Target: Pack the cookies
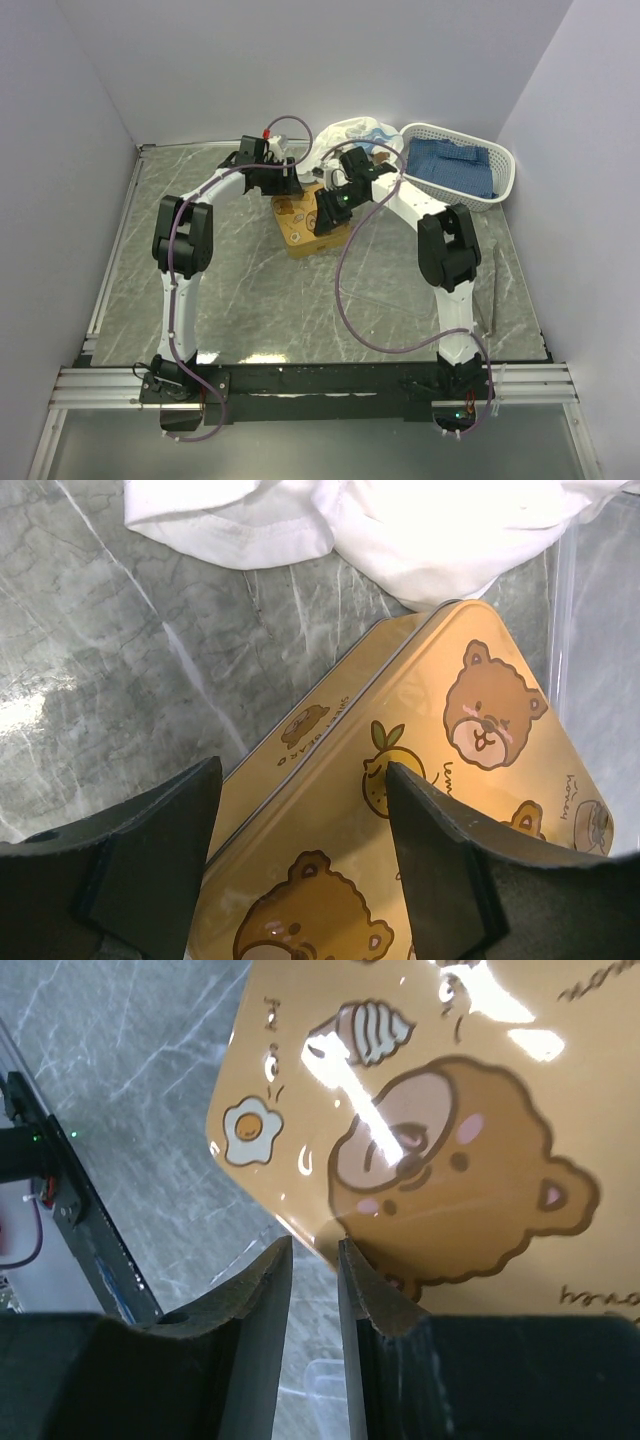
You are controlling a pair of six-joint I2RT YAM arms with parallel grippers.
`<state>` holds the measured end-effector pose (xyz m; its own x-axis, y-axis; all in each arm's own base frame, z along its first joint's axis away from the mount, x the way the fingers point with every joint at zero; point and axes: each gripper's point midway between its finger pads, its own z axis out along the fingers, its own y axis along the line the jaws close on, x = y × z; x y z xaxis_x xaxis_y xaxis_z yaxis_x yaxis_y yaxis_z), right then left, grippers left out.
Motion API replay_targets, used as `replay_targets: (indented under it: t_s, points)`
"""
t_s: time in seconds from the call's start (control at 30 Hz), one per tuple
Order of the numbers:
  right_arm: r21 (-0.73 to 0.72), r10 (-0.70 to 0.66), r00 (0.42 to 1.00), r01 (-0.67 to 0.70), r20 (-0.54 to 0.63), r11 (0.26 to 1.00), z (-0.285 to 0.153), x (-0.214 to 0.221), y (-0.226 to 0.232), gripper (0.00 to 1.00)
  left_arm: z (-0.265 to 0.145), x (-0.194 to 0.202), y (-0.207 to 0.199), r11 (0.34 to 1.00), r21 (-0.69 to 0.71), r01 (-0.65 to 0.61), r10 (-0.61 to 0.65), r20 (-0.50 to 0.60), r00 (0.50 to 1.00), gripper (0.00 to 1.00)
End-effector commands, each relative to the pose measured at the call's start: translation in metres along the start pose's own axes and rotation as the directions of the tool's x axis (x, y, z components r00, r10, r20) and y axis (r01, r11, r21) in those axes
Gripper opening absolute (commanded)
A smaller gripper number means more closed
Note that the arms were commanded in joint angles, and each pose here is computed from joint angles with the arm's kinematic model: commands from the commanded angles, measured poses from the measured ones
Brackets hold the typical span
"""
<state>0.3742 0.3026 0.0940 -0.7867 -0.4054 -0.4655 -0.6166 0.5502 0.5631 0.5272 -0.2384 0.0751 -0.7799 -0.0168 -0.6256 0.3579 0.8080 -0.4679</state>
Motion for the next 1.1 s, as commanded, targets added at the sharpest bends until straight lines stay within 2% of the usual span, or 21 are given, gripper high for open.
replay_targets:
  t_s: [0.0,0.2,0.4,0.53,0.7,0.8,0.93,1.07]
  points:
    - [0.016,-0.006,0.999,0.007,-0.044,1.0,-0.004,0.019,0.006,0.33,-0.011,-0.012,-0.02,0.999,0.027,-0.044,0.044,0.012,0.999,0.73]
    - [0.019,-0.114,0.993,0.114,0.008,0.993,-0.029,0.0,0.023,0.38,-0.012,-0.012,-0.023,0.998,0.043,-0.053,0.052,0.015,0.999,0.74]
    - [0.024,-0.281,0.958,0.28,0.052,0.96,-0.053,-0.008,0.04,0.41,-0.011,-0.013,-0.026,0.997,0.06,-0.044,0.043,0.018,0.999,0.74]
    - [0.107,-0.372,0.928,0.366,0.037,0.924,-0.054,0.005,0.02,0.4,-0.012,-0.009,-0.029,0.996,0.079,-0.047,0.046,0.013,0.999,0.74]
    - [0.131,-0.368,0.93,0.365,-0.001,0.922,-0.054,0.023,0.0,0.35,-0.016,-0.004,-0.032,0.991,0.104,-0.083,0.082,0.008,0.997,0.75]
    - [0.157,-0.468,0.882,0.469,-0.046,0.869,-0.052,0.036,-0.011,0.32,-0.016,-0.004,-0.036,0.987,0.128,-0.098,0.098,0.008,0.995,0.79]
    - [0.211,-0.616,0.776,0.631,-0.138,0.747,-0.041,0.045,-0.027,0.31,-0.015,-0.005,-0.039,0.983,0.149,-0.105,0.105,0.009,0.994,0.79]
    - [0.243,-0.666,0.724,0.688,-0.178,0.683,-0.023,0.035,-0.032,0.3,-0.015,-0.001,-0.042,0.978,0.175,-0.117,0.119,0.0,0.993,0.79]
